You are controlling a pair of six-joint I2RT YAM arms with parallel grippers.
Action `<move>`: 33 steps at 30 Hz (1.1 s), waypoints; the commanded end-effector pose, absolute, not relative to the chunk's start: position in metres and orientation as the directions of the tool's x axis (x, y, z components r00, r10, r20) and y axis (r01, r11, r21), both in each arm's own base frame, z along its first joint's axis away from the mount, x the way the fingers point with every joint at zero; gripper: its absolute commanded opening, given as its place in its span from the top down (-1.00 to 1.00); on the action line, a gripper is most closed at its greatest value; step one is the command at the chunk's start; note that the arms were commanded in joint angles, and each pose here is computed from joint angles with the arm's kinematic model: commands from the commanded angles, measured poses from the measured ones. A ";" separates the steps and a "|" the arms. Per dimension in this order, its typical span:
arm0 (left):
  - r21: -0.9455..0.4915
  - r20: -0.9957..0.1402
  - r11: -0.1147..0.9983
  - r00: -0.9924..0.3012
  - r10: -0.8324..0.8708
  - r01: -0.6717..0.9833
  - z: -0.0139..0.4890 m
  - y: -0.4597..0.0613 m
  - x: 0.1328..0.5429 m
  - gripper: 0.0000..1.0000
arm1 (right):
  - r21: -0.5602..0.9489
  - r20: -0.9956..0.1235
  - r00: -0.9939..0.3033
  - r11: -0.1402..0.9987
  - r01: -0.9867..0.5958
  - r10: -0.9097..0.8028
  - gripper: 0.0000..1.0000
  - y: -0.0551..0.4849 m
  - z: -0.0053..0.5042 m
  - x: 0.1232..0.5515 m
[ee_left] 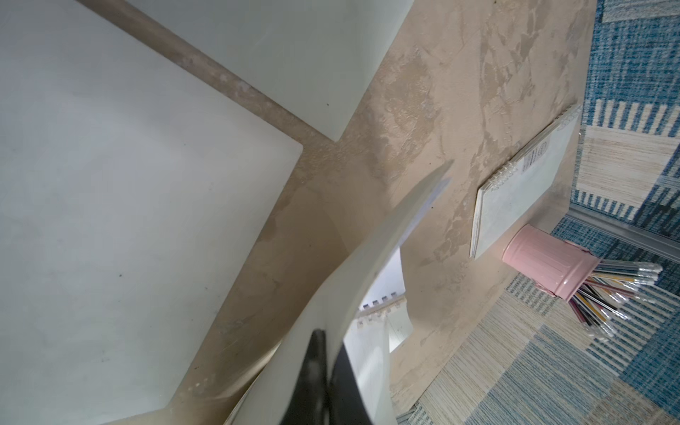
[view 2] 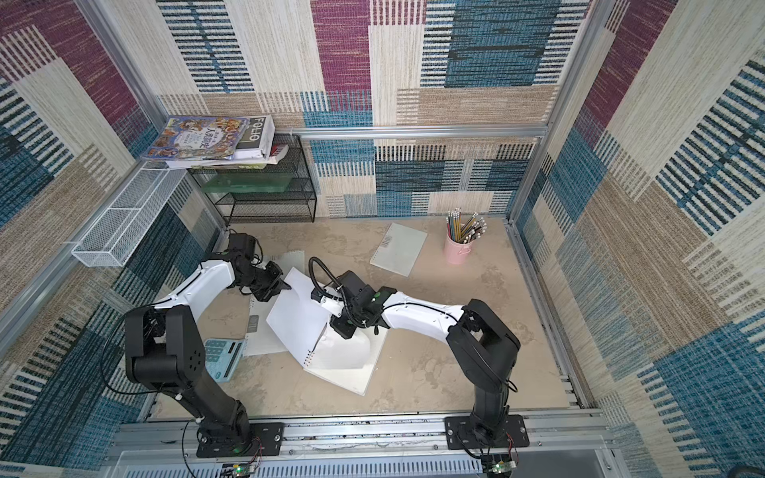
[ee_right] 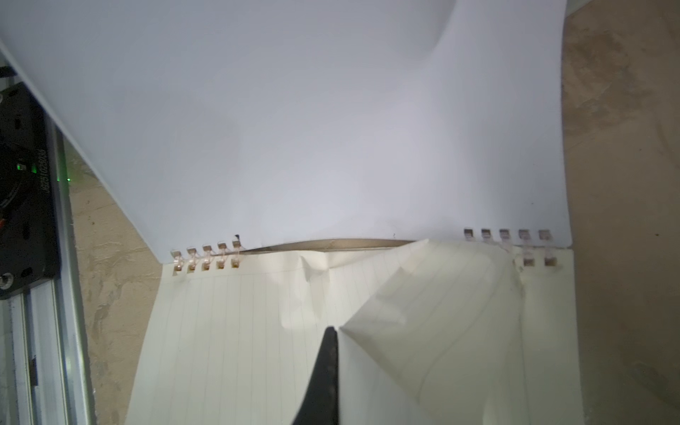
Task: Tear off pages from different notebooks
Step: Tear off the paper from the notebook.
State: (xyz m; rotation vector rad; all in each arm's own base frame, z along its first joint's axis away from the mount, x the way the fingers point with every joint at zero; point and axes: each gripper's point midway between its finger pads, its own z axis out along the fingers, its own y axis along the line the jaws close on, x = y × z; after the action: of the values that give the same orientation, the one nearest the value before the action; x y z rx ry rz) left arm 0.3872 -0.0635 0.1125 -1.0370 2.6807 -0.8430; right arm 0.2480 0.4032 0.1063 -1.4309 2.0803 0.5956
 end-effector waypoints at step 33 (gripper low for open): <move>-0.531 -0.081 0.540 -0.595 -0.800 -0.653 0.113 -0.035 0.425 1.00 | 0.094 -0.725 -0.203 0.198 -0.976 -0.658 1.00 0.411 0.155 0.220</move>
State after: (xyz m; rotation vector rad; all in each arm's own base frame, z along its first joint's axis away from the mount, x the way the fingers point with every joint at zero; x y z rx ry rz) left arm 0.4212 -0.0435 0.1136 -1.1721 2.4901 -0.7189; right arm 0.2481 0.4088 0.1375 -1.4365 2.0241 0.6300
